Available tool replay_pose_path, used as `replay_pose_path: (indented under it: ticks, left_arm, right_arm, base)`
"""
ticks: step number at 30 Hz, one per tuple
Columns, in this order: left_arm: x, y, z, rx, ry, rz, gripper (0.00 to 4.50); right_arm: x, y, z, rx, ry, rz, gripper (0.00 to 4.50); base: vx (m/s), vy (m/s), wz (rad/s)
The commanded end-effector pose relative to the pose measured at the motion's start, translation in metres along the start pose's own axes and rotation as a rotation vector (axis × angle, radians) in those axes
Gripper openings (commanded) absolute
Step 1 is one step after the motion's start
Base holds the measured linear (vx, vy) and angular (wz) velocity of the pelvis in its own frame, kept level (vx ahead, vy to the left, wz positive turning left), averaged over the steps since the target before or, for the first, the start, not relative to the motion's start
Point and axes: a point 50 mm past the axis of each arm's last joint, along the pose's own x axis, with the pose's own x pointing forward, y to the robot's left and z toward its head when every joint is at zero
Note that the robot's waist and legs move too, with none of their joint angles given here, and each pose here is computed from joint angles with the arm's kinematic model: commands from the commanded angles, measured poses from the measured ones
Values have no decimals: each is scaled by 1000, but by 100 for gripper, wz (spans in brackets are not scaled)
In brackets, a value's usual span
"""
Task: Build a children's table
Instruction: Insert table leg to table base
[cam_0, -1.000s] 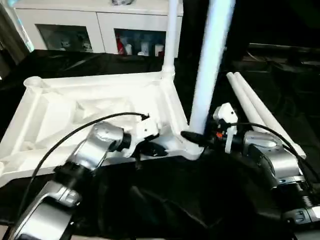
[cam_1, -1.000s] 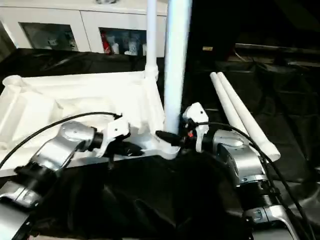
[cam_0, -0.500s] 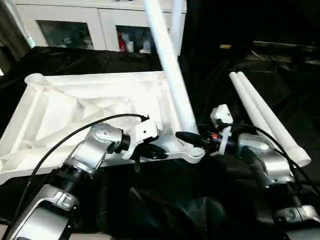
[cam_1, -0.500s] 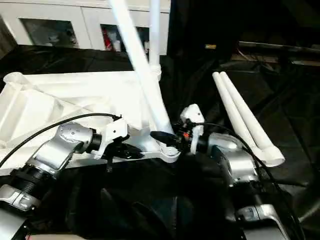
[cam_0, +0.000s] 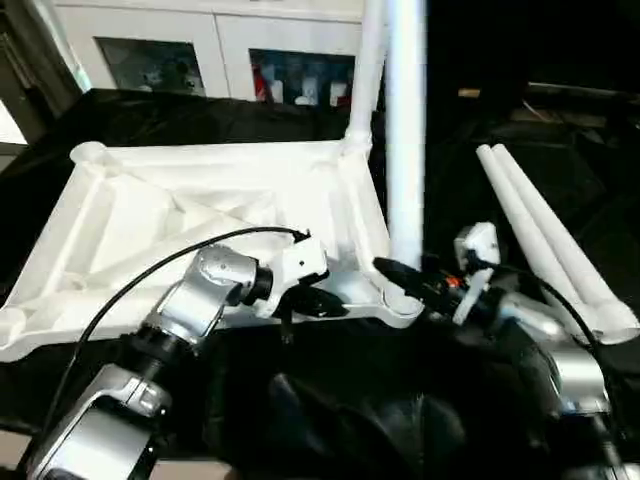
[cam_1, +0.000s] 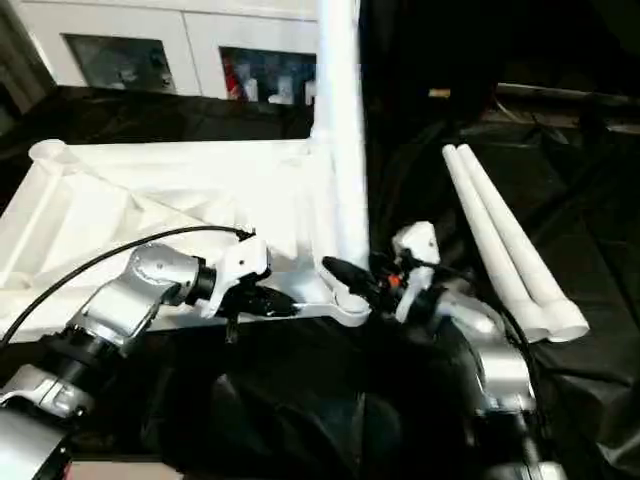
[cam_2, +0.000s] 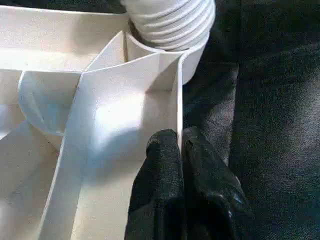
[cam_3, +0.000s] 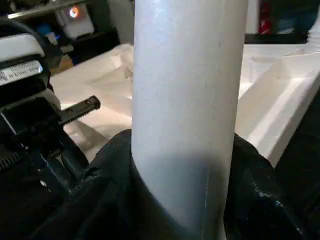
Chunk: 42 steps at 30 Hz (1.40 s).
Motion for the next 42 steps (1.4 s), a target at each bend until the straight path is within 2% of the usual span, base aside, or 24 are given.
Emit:
replay_pose_path:
  ticks: [1,12,16,17,23,28,29,30,33,34,39,40,42]
  left_arm:
    - [-8,9,0,5,29,60,0]
    - [-5,14,1,14,26,76,0]
    - [-4,13,2,15,17,66,0]
    - [-3,13,2,16,16,61,0]
    - [-1,10,3,38,6,45,0]
    - [-4,9,6,46,-28,44,0]
    - [-4,9,6,46,-28,44,45]
    - [-5,9,7,45,-31,43,57]
    - [-10,9,10,71,-55,44,57]
    - [-13,9,13,78,-76,42,91]
    - [-22,8,31,94,-209,32,107]
    - [-30,11,47,57,-320,53,137]
    - [-34,16,56,30,-384,86,144]
  right_arm:
    - [-24,-11,-22,58,88,-124,191]
    - [-36,-9,-15,31,57,-180,191]
    - [-28,-10,-8,27,31,-191,191]
    - [-19,-8,-4,28,9,-180,191]
    - [0,-4,10,34,-42,-136,191]
    - [0,-3,17,26,-56,-126,191]
    - [0,-3,17,26,-56,-126,191]
    - [0,-3,18,24,-59,-126,191]
    - [-4,-1,25,8,-72,-118,191]
    - [-5,0,27,1,-76,-110,191]
    - [-10,7,36,-19,-84,-70,191]
    - [-12,12,40,-29,-87,-43,191]
    - [-12,14,42,-32,-89,-29,191]
  base:
    - [0,0,0]
    - [0,0,0]
    - [0,0,0]
    - [0,0,0]
    - [0,0,0]
    - [0,0,0]
    - [0,0,0]
    - [0,0,0]
    - [0,0,0]
    - [0,0,0]
    - [0,0,0]
    - [0,0,0]
    - [0,0,0]
